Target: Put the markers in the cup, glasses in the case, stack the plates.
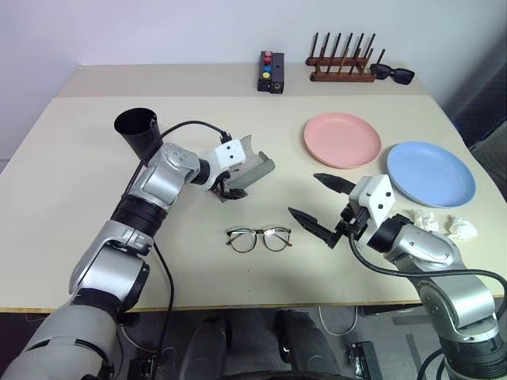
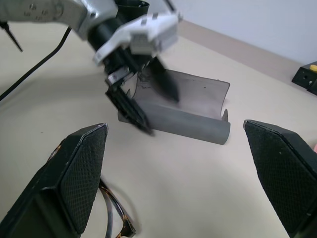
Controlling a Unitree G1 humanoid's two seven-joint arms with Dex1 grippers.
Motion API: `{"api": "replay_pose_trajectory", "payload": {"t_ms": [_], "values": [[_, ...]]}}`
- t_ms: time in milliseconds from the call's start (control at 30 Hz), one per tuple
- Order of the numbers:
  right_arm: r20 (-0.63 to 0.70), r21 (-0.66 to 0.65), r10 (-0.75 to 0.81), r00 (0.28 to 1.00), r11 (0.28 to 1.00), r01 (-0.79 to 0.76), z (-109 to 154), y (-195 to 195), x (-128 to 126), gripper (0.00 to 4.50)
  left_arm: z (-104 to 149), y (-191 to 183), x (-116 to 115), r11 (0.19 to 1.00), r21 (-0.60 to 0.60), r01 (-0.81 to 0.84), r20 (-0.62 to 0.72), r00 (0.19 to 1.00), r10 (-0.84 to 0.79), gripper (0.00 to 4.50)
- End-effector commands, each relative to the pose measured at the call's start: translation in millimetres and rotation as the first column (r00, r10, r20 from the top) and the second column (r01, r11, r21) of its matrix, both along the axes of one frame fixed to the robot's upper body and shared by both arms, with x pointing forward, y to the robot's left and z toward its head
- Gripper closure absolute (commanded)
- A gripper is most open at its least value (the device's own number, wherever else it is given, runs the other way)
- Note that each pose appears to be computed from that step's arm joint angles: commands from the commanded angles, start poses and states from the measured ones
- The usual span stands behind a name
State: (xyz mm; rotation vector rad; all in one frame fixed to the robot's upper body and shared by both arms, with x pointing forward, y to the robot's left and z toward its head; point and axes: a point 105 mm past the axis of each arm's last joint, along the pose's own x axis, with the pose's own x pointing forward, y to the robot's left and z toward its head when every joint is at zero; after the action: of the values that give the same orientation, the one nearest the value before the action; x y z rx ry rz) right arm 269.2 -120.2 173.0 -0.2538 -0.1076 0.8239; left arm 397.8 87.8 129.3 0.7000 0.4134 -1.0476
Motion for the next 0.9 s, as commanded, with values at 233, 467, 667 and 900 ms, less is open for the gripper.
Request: {"api": "replay_pose_trajectory", "payload": {"t_ms": [233, 467, 667, 900], "values": [[0.056, 0.008, 0.008, 0.998, 1.000, -0.008, 15.0, 2.3, -5.0, 0.00, 8.6, 0.2, -3.2, 0.997, -0.064, 0.042, 0.018, 0.999, -0.041, 4.46], [0.056, 0.005, 0.013, 0.998, 1.000, -0.013, 14.6, 2.1, -4.6, 0.00, 14.6, 20.7, -29.0, 0.963, 0.048, 0.266, 0.049, 0.962, -0.269, 4.46], [0.054, 0.007, 0.016, 0.998, 1.000, -0.017, 13.0, 2.3, -5.0, 0.00, 13.9, 53.4, -41.1, 0.965, 0.095, 0.243, 0.031, 0.969, -0.247, 4.46], [0.044, 0.012, 0.034, 0.998, 0.999, -0.035, 10.6, 4.1, -5.8, 0.00, 4.0, 54.6, -59.2, 0.974, 0.081, 0.213, -0.011, 0.977, -0.213, 4.46]]}}
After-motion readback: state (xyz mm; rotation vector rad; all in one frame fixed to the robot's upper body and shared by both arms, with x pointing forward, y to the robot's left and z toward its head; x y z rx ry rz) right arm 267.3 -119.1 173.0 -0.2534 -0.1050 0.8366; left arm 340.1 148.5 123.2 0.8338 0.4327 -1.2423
